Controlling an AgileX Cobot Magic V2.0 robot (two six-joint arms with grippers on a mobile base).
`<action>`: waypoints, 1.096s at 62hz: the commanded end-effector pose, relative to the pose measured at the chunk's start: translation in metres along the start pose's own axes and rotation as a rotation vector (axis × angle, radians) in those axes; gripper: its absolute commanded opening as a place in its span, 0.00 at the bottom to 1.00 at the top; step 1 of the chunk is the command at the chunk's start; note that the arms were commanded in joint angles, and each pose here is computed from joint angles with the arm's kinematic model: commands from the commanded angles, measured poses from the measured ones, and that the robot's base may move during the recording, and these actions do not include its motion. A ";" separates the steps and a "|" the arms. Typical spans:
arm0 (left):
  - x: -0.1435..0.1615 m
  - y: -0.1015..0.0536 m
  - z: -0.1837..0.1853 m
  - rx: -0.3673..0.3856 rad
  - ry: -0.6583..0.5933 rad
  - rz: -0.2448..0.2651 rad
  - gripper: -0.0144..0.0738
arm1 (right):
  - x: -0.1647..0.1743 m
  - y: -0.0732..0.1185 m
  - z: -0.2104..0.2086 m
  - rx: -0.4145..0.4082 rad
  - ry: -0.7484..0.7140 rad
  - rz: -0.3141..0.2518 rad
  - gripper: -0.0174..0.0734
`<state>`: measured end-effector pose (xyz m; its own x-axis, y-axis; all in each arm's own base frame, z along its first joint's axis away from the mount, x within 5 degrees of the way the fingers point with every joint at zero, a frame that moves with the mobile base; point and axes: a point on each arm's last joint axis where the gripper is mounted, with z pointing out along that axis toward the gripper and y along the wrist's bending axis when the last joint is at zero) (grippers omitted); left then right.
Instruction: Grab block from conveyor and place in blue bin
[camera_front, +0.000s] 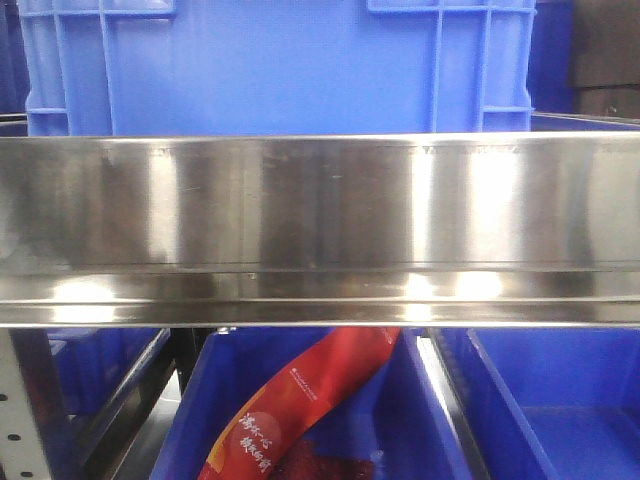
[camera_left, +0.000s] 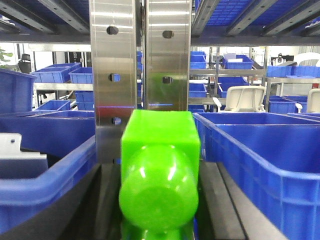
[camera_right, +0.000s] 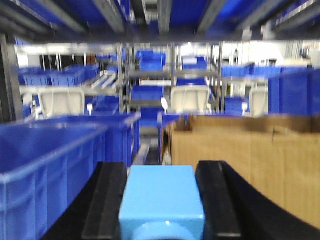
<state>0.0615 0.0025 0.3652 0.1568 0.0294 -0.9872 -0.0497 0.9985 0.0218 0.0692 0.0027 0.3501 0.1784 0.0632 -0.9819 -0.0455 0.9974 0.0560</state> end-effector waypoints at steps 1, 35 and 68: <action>-0.018 0.000 0.008 0.004 -0.009 -0.011 0.04 | -0.020 0.001 0.003 -0.004 -0.069 -0.006 0.01; -0.061 -0.060 0.106 0.396 0.179 -0.033 0.04 | -0.063 0.055 0.110 -0.295 0.084 0.039 0.01; -0.021 -0.164 0.216 0.562 0.259 -0.026 0.04 | -0.009 0.158 0.217 -0.492 0.194 0.044 0.01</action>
<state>0.2701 -0.1449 0.4208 -0.0899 0.0647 -0.9938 0.4830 0.8755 0.0133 0.2649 0.1612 0.4103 -0.0303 0.0505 -0.9983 -0.5137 0.8560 0.0589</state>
